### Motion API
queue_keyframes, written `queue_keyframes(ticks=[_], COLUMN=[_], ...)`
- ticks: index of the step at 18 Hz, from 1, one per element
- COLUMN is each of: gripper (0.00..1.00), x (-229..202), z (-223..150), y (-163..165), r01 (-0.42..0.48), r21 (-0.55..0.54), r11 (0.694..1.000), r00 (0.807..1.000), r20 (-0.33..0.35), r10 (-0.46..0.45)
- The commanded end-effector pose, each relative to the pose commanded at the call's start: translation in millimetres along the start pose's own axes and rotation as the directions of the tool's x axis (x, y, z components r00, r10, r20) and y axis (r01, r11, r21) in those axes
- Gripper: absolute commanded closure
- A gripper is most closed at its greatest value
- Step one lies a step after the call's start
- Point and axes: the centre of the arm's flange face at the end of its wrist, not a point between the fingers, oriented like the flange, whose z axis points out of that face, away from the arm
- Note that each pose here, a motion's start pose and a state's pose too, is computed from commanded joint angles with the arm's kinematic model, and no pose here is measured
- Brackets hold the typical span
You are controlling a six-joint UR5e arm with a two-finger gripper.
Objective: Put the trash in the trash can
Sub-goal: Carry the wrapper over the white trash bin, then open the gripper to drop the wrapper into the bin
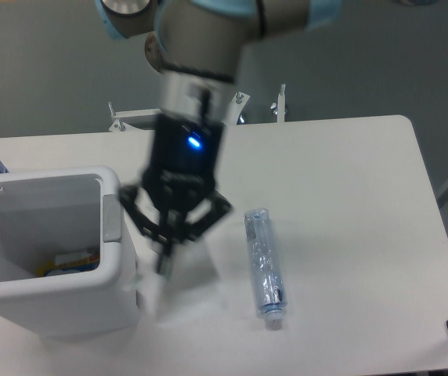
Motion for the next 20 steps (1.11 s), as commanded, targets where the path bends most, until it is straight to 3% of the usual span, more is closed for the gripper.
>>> queue_keyframes(ticks=[5, 11, 20], gripper=[1.0, 1.0, 1.0], x=[39.4, 61.1, 71.9], z=[33.1, 67.7, 79.0], y=[49.3, 71.0, 91.7], r01=[-0.032, -0.055, -0.068], r21=[-0.102, -0.168, -0.208], r11=[0.994, 0.984, 0.976], r00=[0.998, 0.995, 0.993], r20=[-0.056, -0.092, -0.108], r10=[0.026, 0.04, 0.046])
